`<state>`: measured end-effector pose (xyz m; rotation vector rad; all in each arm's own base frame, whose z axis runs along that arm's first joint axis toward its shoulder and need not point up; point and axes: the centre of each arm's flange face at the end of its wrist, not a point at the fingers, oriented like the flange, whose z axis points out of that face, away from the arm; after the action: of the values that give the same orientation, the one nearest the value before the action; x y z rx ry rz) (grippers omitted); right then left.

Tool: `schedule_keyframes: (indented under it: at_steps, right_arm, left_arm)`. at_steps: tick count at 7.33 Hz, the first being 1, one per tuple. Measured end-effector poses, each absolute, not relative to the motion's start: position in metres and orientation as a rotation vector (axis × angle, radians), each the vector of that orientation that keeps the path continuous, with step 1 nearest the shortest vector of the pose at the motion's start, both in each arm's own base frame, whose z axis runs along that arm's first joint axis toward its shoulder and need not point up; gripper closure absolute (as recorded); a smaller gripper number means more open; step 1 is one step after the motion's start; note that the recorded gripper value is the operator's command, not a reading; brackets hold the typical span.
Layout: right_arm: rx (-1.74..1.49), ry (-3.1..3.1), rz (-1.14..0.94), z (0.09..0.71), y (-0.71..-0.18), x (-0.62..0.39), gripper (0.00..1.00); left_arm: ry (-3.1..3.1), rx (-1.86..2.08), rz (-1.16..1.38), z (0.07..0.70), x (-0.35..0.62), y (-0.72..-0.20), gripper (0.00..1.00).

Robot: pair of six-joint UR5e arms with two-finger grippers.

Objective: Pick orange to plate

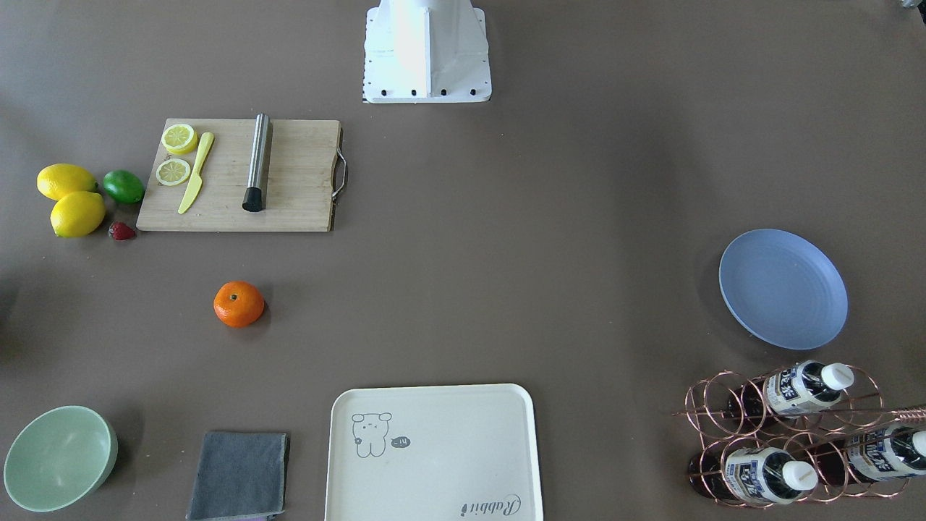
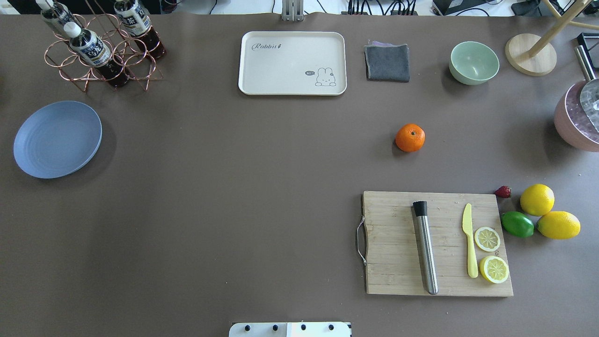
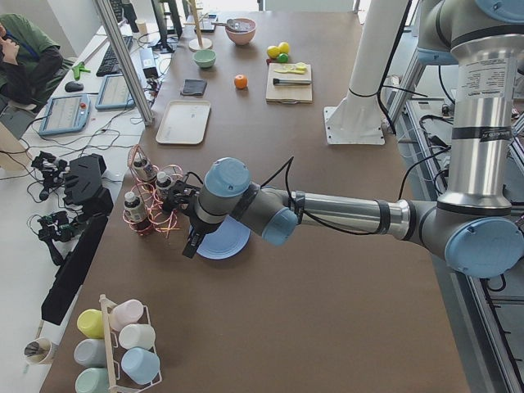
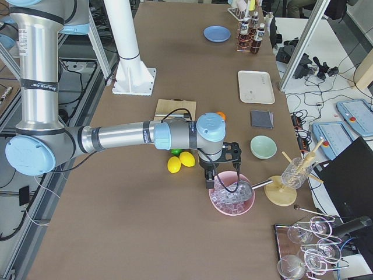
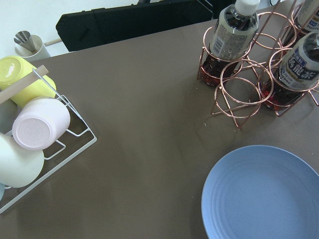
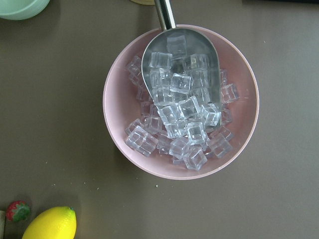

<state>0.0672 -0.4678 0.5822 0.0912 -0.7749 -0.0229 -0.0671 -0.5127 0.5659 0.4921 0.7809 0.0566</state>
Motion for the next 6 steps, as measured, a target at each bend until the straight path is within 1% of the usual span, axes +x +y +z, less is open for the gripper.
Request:
schedule_keyframes:
  at_steps: [2,4,6]
  right_arm:
    - [0.092,-0.787,-0.024,0.581,-0.468,0.066,0.0]
    - [0.096,-0.801,-0.028,0.577,-0.474,0.064,0.0]
    - [0.101,-0.811,-0.031,0.574,-0.477,0.063,0.0]
  left_arm:
    - [0.789,0.464,0.041,0.576,-0.056,-0.534,0.02]
    - [0.803,0.473,0.097,0.579,-0.024,-0.545,0.02]
    - [0.843,0.477,0.158,0.606,0.026,-0.553,0.02]
